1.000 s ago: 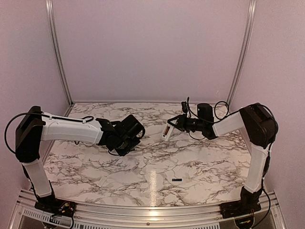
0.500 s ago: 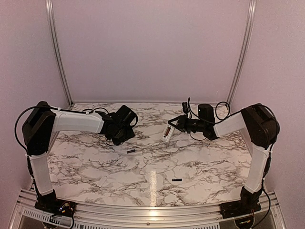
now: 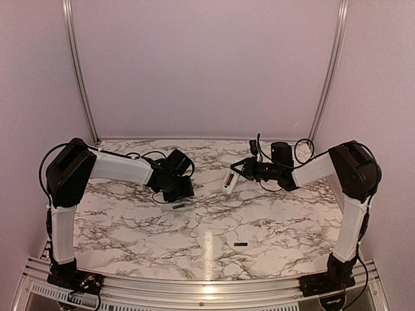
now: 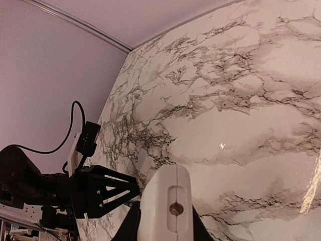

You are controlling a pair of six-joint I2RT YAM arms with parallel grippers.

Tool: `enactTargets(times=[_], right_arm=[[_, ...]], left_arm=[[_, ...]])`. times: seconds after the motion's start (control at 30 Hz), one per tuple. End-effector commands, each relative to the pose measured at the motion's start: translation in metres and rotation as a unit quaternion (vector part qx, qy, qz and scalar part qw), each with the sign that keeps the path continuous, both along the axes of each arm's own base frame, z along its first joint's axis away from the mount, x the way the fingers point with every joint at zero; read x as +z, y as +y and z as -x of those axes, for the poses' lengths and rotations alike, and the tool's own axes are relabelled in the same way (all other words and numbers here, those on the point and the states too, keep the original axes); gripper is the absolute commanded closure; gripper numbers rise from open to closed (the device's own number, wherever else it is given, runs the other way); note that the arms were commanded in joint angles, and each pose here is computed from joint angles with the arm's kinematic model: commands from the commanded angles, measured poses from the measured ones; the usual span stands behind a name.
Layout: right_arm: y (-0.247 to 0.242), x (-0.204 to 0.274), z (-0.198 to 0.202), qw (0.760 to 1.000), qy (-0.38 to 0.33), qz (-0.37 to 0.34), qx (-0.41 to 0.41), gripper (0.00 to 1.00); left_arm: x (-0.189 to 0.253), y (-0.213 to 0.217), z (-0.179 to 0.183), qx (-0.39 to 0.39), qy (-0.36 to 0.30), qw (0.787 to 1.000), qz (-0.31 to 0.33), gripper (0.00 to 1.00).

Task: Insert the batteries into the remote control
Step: Move the battery to the center of the board.

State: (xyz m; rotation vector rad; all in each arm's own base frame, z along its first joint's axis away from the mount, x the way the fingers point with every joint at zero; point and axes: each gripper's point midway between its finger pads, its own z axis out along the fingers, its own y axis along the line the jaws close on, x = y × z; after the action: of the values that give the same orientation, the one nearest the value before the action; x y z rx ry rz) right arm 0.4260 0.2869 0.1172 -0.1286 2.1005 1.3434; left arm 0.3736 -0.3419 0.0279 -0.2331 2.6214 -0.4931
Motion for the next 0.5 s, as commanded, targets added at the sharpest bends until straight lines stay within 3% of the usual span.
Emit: enactTargets(times=[0.0,0.47], right_arm=[[-0.006,0.013,0.0,1.0,-0.013,-0.006,-0.002,1.0],[-0.007,0.013,-0.001,1.0,-0.009,-0.012,-0.008,1.0]], left_arm=[[-0.01,-0.015,0.012,-0.038,0.021,0.999,0.022,0.48],[-0.032,0.0,0.048,-0.06,0.06,0.996,-0.006,0.49]])
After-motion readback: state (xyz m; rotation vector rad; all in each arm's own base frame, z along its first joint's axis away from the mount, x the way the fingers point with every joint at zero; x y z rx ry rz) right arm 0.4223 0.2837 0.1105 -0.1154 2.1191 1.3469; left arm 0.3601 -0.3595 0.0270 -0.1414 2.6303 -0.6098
